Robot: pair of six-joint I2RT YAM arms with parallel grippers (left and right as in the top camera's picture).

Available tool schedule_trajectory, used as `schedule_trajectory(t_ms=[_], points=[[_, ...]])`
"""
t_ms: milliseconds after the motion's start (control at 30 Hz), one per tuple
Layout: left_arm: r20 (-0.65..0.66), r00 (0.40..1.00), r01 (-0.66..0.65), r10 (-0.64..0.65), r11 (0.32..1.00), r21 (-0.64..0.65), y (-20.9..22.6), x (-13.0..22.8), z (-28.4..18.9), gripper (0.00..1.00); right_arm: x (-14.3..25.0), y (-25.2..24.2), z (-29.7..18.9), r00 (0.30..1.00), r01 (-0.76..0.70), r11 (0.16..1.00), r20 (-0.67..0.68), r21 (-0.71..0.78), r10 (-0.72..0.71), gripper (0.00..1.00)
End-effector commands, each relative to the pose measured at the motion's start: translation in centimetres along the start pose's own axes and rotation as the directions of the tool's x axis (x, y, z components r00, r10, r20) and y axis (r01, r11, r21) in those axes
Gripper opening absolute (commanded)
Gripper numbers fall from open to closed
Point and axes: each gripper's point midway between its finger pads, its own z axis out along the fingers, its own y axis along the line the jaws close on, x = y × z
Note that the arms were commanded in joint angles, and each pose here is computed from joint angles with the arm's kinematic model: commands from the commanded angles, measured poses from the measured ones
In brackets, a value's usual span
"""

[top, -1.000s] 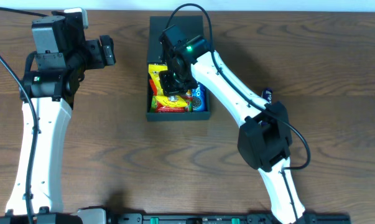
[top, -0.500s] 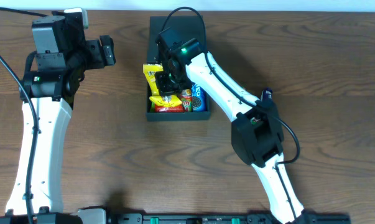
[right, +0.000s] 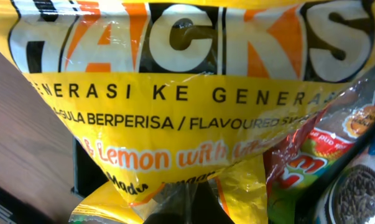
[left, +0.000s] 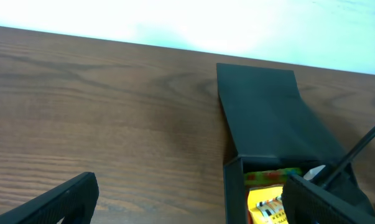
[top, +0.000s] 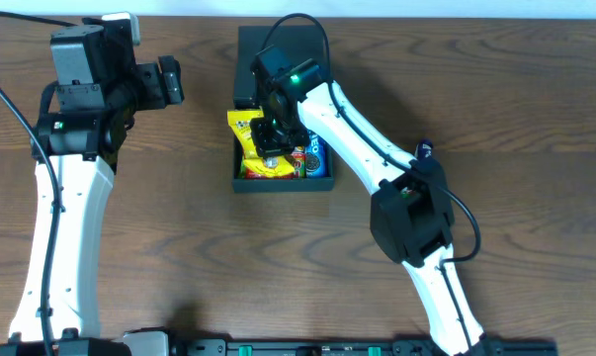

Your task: Pack container

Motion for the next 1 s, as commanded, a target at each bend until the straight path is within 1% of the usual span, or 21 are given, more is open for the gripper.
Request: schedule_trajectory(t_ms=[0, 33, 67, 100, 133, 200, 233, 333, 433, 533, 567, 600, 633, 667, 700, 733, 767, 800, 867, 967], points=[[0.043, 0.999, -0.010, 0.010, 1.000, 0.008, -0.3, -1.4, -1.2, 0.95, 1.0, -0.8, 0.4, 0.999, -0.016, 1.000, -0.039, 0.022, 0.017, 0.01], [0.043, 0.999, -0.010, 0.010, 1.000, 0.008, -0.3, -1.4, -1.2, 0.95, 0.9, -0.8, 0.4, 0.999, -0.013, 1.000, -0.032, 0.022, 0.014, 0.03], [0.043, 0.999, -0.010, 0.010, 1.000, 0.008, -0.3, -1.4, -1.2, 0.95, 0.7, -0.7, 0.4, 1.000, -0.006, 1.000, -0.023, 0.018, 0.006, 0.24], [0.043, 0.999, -0.010, 0.010, 1.000, 0.008, -0.3, -1.4, -1.2, 0.95, 0.5, -0.6, 0.4, 1.000, 0.002, 1.000, -0.015, 0.014, -0.001, 0.38], [0.043, 0.999, -0.010, 0.010, 1.000, 0.008, -0.3, -1.4, -1.2, 0.95, 0.3, -0.5, 0.3, 1.000, 0.005, 1.000, -0.008, 0.012, -0.005, 0.45], [0.043, 0.999, -0.010, 0.010, 1.000, 0.008, -0.3, -1.4, -1.2, 0.95, -0.2, -0.7, -0.1, 1.000, 0.002, 1.000, 0.012, 0.005, -0.002, 0.66], [0.043, 0.999, -0.010, 0.010, 1.000, 0.008, -0.3, -1.4, -1.2, 0.95, -0.8, -0.9, -1.0, 0.999, -0.004, 1.000, 0.034, -0.002, 0.004, 0.71], [0.043, 0.999, -0.010, 0.010, 1.000, 0.008, -0.3, -1.4, -1.2, 0.95, -2.1, -1.0, -4.0, 0.995, -0.001, 1.000, 0.103, -0.020, 0.003, 0.79], [0.043, 0.999, -0.010, 0.010, 1.000, 0.008, -0.3, -1.4, -1.2, 0.95, -3.5, -0.8, -7.8, 0.980, 0.028, 0.999, 0.199, -0.042, -0.020, 0.82], [0.043, 0.999, -0.010, 0.010, 1.000, 0.008, -0.3, -1.4, -1.2, 0.95, -4.4, -0.5, -11.2, 0.956, 0.069, 0.996, 0.288, -0.054, -0.051, 0.82], [0.043, 0.999, -0.010, 0.010, 1.000, 0.008, -0.3, -1.4, -1.2, 0.95, -4.6, -0.5, -11.8, 0.949, 0.083, 0.995, 0.308, -0.053, -0.063, 0.80], [0.043, 0.999, -0.010, 0.010, 1.000, 0.008, -0.3, -1.4, -1.2, 0.95, -4.8, -0.4, -12.3, 0.942, 0.103, 0.993, 0.325, -0.050, -0.081, 0.75], [0.043, 0.999, -0.010, 0.010, 1.000, 0.008, -0.3, -1.4, -1.2, 0.95, -4.9, -0.4, -12.5, 0.938, 0.119, 0.992, 0.334, -0.047, -0.096, 0.67], [0.043, 0.999, -0.010, 0.010, 1.000, 0.008, -0.3, -1.4, -1.2, 0.95, -5.0, -0.4, -12.5, 0.935, 0.137, 0.990, 0.336, -0.041, -0.116, 0.52], [0.043, 0.999, -0.010, 0.010, 1.000, 0.008, -0.3, -1.4, -1.2, 0.95, -4.9, -0.5, -12.2, 0.936, 0.149, 0.988, 0.329, -0.038, -0.128, 0.33], [0.043, 0.999, -0.010, 0.010, 1.000, 0.008, -0.3, -1.4, -1.2, 0.95, -4.8, -0.3, -11.9, 0.935, 0.168, 0.985, 0.322, -0.038, -0.147, 0.20], [0.043, 0.999, -0.010, 0.010, 1.000, 0.008, -0.3, -1.4, -1.2, 0.95, -4.6, 0.1, -11.2, 0.935, 0.201, 0.979, 0.307, -0.040, -0.180, 0.09], [0.043, 0.999, -0.010, 0.010, 1.000, 0.008, -0.3, -1.4, -1.2, 0.95, -4.4, 0.5, -10.4, 0.933, 0.229, 0.973, 0.293, -0.039, -0.208, 0.01], [0.043, 0.999, -0.010, 0.010, 1.000, 0.008, -0.3, -1.4, -1.2, 0.95, -4.1, 1.1, -8.8, 0.931, 0.270, 0.962, 0.263, -0.030, -0.253, 0.01], [0.042, 0.999, -0.010, 0.010, 1.000, 0.008, -0.3, -1.4, -1.2, 0.95, -3.7, 1.2, -6.0, 0.942, 0.278, 0.960, 0.207, -0.034, -0.265, 0.01]])
